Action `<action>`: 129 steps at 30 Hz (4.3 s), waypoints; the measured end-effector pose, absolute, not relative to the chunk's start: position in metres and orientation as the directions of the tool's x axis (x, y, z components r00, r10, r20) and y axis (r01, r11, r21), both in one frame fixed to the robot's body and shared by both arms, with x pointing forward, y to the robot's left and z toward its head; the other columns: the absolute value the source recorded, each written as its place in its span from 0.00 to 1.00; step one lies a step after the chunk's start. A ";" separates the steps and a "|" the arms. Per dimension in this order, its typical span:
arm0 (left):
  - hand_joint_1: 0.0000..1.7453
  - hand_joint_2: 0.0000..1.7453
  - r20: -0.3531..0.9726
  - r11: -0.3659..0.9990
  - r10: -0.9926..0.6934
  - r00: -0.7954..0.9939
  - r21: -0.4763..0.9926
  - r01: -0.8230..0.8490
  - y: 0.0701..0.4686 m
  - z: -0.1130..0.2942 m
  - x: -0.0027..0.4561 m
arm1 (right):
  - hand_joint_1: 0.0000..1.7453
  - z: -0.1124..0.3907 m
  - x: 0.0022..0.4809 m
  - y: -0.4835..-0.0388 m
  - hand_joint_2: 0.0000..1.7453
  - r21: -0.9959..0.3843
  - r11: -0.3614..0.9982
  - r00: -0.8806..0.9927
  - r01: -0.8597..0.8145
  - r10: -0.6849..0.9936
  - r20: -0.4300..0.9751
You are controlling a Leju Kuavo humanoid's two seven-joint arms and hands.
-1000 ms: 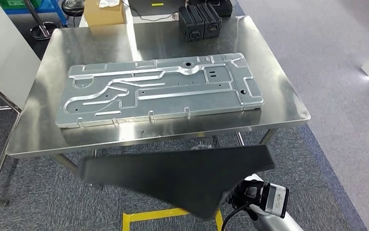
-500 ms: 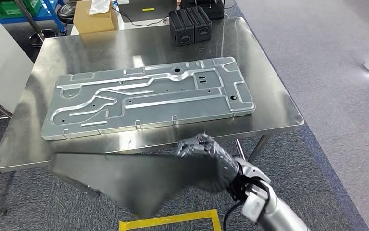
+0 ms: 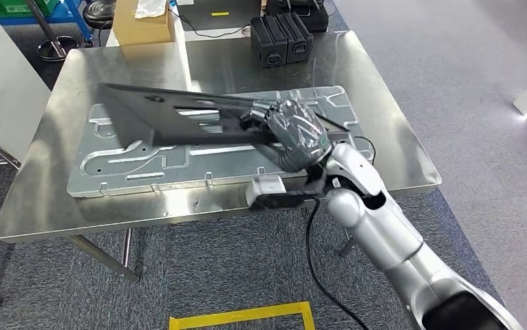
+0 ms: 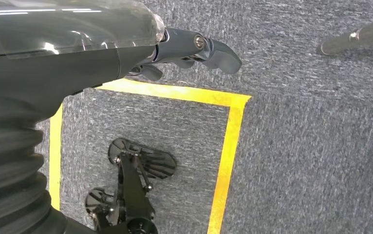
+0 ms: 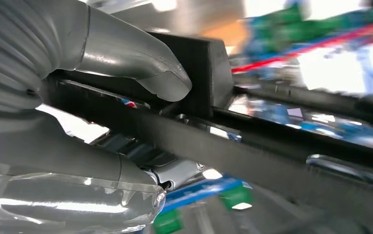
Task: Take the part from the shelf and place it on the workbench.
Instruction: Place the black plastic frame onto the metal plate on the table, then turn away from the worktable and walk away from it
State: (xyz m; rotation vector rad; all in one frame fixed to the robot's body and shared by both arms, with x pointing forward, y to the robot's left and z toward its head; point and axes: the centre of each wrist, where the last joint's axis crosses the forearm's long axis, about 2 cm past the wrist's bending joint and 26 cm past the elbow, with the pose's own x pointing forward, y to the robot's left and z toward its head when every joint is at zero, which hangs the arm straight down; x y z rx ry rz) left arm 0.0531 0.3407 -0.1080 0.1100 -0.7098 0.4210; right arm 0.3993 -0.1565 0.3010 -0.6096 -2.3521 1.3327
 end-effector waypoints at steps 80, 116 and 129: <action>0.00 0.00 0.717 0.933 0.270 0.643 -0.029 -0.360 0.346 -0.108 0.051 | 0.00 0.250 0.414 -0.197 0.00 -0.406 0.755 -0.752 0.515 0.626 0.209; 0.00 0.00 0.687 0.913 0.324 0.650 -0.046 -0.406 0.338 -0.111 0.030 | 0.00 -0.096 0.033 -0.389 0.00 -0.666 0.744 0.867 -0.055 0.366 0.337; 0.00 0.00 0.667 0.938 0.285 0.688 -0.045 -0.345 0.331 -0.111 0.032 | 0.00 -0.112 0.032 -0.318 0.00 -0.226 0.959 0.956 -0.169 0.216 0.201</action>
